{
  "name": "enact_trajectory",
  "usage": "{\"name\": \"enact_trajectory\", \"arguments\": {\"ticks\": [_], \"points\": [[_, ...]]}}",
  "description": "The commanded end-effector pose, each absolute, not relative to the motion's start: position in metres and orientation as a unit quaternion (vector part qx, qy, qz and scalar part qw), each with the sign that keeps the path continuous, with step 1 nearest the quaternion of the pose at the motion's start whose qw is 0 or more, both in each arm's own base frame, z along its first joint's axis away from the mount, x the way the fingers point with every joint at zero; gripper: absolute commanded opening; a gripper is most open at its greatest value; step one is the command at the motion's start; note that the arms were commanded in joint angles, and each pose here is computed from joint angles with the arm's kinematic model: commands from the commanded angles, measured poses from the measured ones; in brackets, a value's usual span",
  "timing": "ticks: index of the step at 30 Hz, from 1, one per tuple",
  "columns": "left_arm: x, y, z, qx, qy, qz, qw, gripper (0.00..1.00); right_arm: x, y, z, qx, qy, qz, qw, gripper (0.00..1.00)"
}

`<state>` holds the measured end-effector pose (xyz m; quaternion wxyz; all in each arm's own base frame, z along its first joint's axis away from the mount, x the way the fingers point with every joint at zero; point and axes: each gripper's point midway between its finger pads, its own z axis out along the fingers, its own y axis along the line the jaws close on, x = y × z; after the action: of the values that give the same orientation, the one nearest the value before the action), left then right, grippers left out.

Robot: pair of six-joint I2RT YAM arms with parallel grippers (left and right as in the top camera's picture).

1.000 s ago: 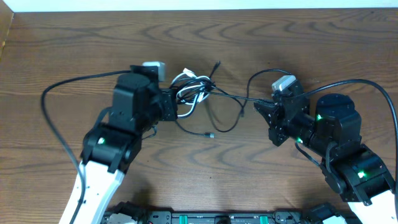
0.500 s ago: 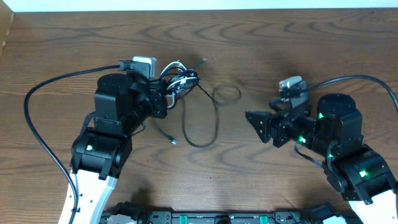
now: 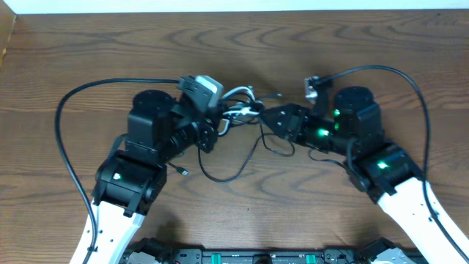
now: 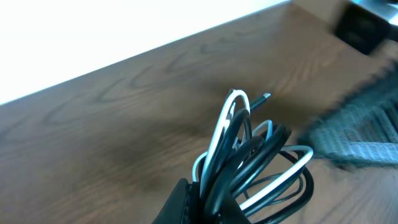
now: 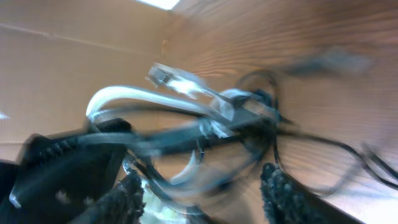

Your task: Untangle cables

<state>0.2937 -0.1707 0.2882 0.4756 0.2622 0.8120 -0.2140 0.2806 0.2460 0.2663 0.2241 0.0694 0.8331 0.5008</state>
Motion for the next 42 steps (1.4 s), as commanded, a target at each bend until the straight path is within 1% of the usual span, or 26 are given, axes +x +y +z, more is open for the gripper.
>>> {"name": "enact_trajectory", "arguments": {"ticks": [1,3,4,7,11,14,23,27,29,32,35,38,41,42], "points": [[0.293,-0.176,0.289,0.312,0.794,-0.168,0.494,0.08,0.275,0.267,0.281,0.092,0.814,0.542,0.187,0.61],[0.295,-0.174,0.288,0.32,0.793,-0.147,0.498,0.08,0.273,0.27,0.282,0.103,0.812,0.546,0.179,0.74],[0.294,-0.175,0.288,0.325,0.791,-0.14,0.499,0.08,0.273,0.27,0.281,0.113,0.811,0.547,0.175,0.76],[0.292,-0.179,0.289,0.339,0.784,-0.134,0.502,0.08,0.275,0.27,0.281,0.147,0.806,0.551,0.158,0.79],[0.291,-0.185,0.292,0.344,0.778,-0.135,0.508,0.08,0.278,0.27,0.28,0.152,0.805,0.55,0.159,0.83],[0.293,-0.191,0.302,0.346,0.764,-0.14,0.526,0.08,0.278,0.27,0.264,0.189,0.812,0.538,0.125,0.85],[0.289,-0.198,0.316,0.35,0.745,-0.148,0.548,0.08,0.287,0.276,0.223,0.229,0.831,0.502,0.077,0.85],[0.292,-0.183,0.335,0.317,0.74,-0.119,0.581,0.08,0.285,0.274,0.208,0.241,0.84,0.482,0.064,0.84],[0.294,-0.175,0.352,0.285,0.733,-0.115,0.607,0.08,0.284,0.273,0.204,0.243,0.844,0.475,0.059,0.81],[0.289,-0.168,0.378,0.248,0.714,-0.133,0.641,0.08,0.283,0.272,0.202,0.23,0.849,0.472,0.065,0.75],[0.283,-0.165,0.399,0.207,0.701,-0.17,0.661,0.08,0.283,0.272,0.202,0.217,0.852,0.471,0.072,0.72],[0.278,-0.162,0.409,0.174,0.696,-0.202,0.667,0.08,0.283,0.272,0.202,0.197,0.857,0.469,0.083,0.71],[0.278,-0.162,0.409,0.165,0.698,-0.209,0.664,0.08,0.286,0.27,0.202,0.133,0.871,0.456,0.127,0.71],[0.279,-0.161,0.408,0.164,0.7,-0.207,0.663,0.08,0.288,0.269,0.201,0.104,0.876,0.446,0.148,0.69]]}}
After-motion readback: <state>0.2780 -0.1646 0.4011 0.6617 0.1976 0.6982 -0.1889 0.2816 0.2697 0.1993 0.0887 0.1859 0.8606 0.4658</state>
